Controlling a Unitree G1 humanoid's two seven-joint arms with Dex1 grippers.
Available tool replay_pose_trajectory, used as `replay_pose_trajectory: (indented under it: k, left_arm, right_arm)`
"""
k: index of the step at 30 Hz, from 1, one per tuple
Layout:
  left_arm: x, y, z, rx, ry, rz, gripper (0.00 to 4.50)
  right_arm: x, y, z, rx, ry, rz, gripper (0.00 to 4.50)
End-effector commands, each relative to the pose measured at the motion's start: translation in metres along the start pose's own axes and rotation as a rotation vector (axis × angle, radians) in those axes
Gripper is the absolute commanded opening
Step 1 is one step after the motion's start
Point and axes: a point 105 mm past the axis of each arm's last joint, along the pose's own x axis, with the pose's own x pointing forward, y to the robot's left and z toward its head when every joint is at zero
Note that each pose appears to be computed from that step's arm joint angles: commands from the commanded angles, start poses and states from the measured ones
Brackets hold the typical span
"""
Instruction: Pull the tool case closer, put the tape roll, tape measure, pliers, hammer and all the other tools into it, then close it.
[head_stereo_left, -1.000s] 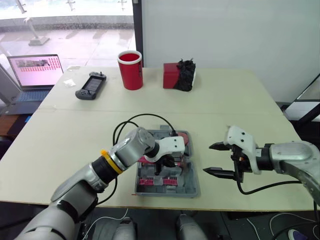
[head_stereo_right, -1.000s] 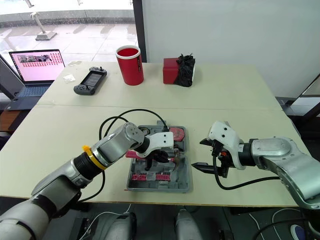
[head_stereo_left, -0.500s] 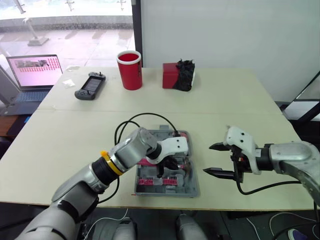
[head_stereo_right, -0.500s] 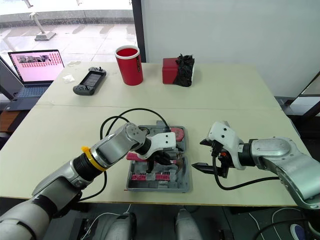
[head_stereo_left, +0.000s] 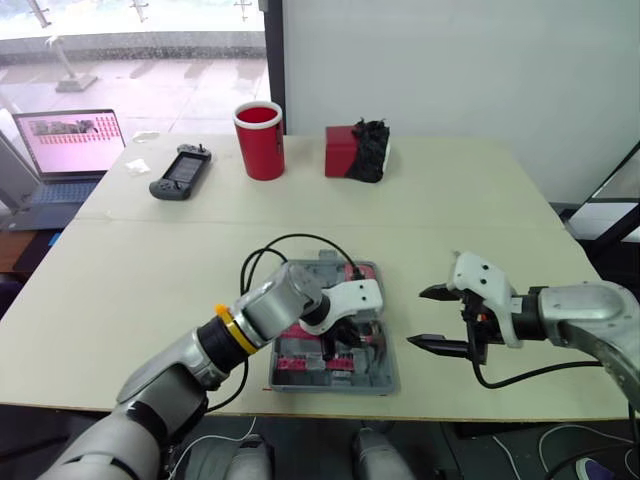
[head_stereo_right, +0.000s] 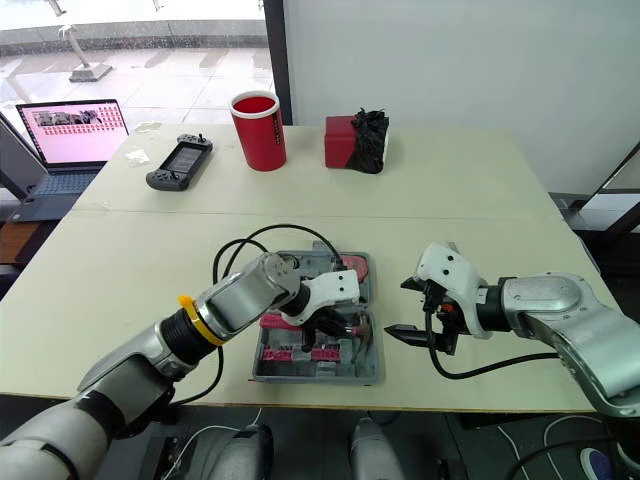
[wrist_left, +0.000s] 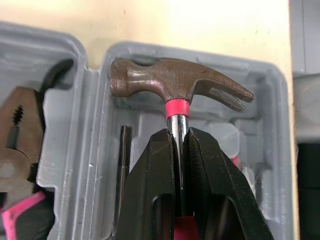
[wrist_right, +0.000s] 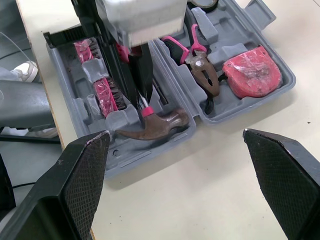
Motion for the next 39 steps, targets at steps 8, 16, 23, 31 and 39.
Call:
replay_pose_trajectory:
  k: [8, 16, 23, 31, 39]
  left_arm:
    - [0.003, 0.002, 0.007, 0.061, -0.004, 0.045, 0.03]
    - [-0.008, 0.003, 0.013, 0.062, -0.027, 0.070, 2.74]
    - [-0.029, 0.004, 0.028, 0.049, -0.139, 0.099, 2.74]
    - [-0.057, 0.008, 0.025, 0.170, -0.432, 0.143, 2.51]
    - [-0.054, -0.003, -0.030, 0.123, -0.403, 0.014, 0.06]
  right_arm:
    - [-0.002, -0.001, 0.006, -0.041, -0.003, -0.003, 4.50]
    - [0.001, 0.003, 0.006, -0.047, -0.010, 0.024, 4.50]
    - [0.007, 0.010, 0.011, -0.060, -0.038, 0.077, 4.50]
    - [0.011, 0.009, 0.014, -0.068, -0.053, 0.090, 4.50]
    - [0.012, 0.015, 0.021, -0.089, -0.096, 0.133, 4.50]
